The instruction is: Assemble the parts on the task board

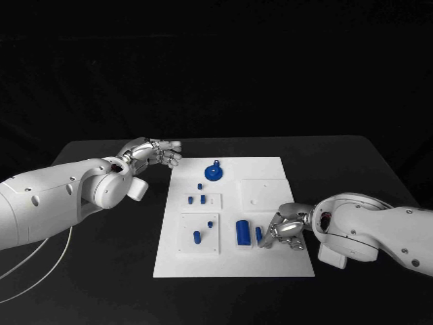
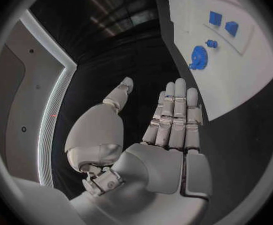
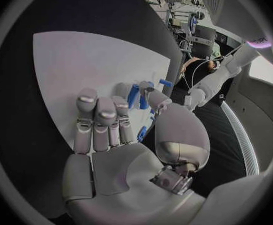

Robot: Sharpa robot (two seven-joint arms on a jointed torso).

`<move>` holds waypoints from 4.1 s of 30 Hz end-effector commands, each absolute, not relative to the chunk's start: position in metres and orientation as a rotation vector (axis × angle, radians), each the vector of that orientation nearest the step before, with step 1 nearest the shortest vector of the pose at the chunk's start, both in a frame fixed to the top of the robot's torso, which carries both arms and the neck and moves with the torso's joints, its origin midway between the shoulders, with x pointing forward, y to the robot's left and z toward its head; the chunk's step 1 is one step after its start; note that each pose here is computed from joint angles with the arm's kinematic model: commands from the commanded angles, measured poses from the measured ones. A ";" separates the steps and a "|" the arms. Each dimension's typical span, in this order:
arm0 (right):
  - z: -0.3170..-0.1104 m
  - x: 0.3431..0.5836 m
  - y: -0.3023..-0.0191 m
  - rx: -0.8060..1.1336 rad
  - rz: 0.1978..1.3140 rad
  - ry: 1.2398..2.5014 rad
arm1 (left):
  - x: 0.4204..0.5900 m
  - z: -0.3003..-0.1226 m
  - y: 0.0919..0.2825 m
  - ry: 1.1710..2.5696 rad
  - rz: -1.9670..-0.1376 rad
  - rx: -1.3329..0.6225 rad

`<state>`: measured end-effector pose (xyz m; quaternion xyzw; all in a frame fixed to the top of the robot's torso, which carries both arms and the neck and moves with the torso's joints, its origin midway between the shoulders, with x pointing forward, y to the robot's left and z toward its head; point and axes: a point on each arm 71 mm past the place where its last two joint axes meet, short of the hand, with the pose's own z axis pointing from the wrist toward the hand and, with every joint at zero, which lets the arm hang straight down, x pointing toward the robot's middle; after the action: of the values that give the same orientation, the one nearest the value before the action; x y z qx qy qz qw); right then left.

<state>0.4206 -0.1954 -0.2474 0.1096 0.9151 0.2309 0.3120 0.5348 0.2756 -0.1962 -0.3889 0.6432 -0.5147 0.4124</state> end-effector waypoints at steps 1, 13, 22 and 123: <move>-0.250 0.422 -0.197 0.277 0.574 2.408 | 0.534 -0.196 0.273 1.624 -1.309 -0.968; -0.251 0.423 -0.195 0.242 0.543 2.399 | 0.534 -0.196 0.274 1.625 -1.309 -0.969; -0.252 0.422 -0.195 0.232 0.530 2.412 | 0.534 -0.196 0.274 1.626 -1.307 -0.968; -0.220 0.503 -0.203 1.135 1.272 1.266 | 0.476 -0.221 0.196 1.229 -1.244 -1.188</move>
<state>0.5054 -0.1950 -0.2241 0.4351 0.5691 0.5444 0.4364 0.4776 0.1902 -0.2252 -0.4815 0.5342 -0.5361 0.4420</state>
